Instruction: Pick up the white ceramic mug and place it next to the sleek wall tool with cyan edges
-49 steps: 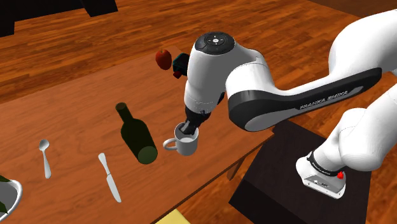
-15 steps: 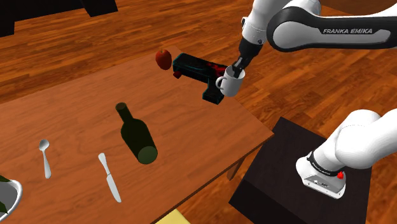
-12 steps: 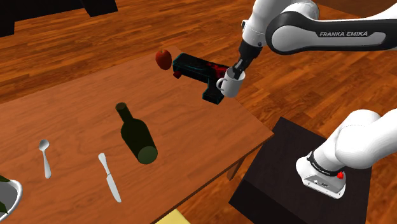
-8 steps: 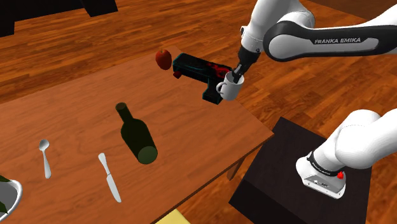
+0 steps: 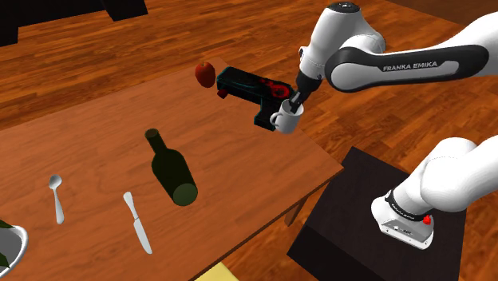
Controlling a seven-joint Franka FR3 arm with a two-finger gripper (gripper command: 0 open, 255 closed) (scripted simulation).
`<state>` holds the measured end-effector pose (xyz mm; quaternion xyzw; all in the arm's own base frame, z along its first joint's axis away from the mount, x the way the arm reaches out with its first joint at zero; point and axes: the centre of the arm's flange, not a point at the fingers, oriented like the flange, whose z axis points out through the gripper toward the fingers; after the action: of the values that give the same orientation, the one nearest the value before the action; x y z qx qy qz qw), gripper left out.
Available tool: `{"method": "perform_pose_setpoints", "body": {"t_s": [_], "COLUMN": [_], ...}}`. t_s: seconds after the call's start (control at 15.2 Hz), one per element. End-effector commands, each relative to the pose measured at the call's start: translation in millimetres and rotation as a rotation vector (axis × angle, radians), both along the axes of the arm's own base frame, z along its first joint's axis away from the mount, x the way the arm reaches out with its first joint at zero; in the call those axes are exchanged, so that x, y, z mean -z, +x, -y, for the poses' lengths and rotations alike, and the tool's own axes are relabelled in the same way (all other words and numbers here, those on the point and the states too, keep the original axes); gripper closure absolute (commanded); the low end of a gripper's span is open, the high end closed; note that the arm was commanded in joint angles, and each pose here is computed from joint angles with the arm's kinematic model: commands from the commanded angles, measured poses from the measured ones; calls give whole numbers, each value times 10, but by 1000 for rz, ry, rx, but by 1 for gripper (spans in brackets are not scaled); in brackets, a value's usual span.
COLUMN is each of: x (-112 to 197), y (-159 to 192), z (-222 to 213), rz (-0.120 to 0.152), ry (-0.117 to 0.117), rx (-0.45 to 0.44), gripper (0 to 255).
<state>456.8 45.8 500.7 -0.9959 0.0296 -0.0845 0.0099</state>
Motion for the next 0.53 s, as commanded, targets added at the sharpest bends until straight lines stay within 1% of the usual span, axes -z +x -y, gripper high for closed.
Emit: {"method": "perform_pose_setpoints", "body": {"t_s": [0.0,0.46], "x": [108,478], "y": [1,1], "z": [1,1], "rz": [1,1], "ry": [0,0], "rx": [0,0], "gripper": [255,255]}}
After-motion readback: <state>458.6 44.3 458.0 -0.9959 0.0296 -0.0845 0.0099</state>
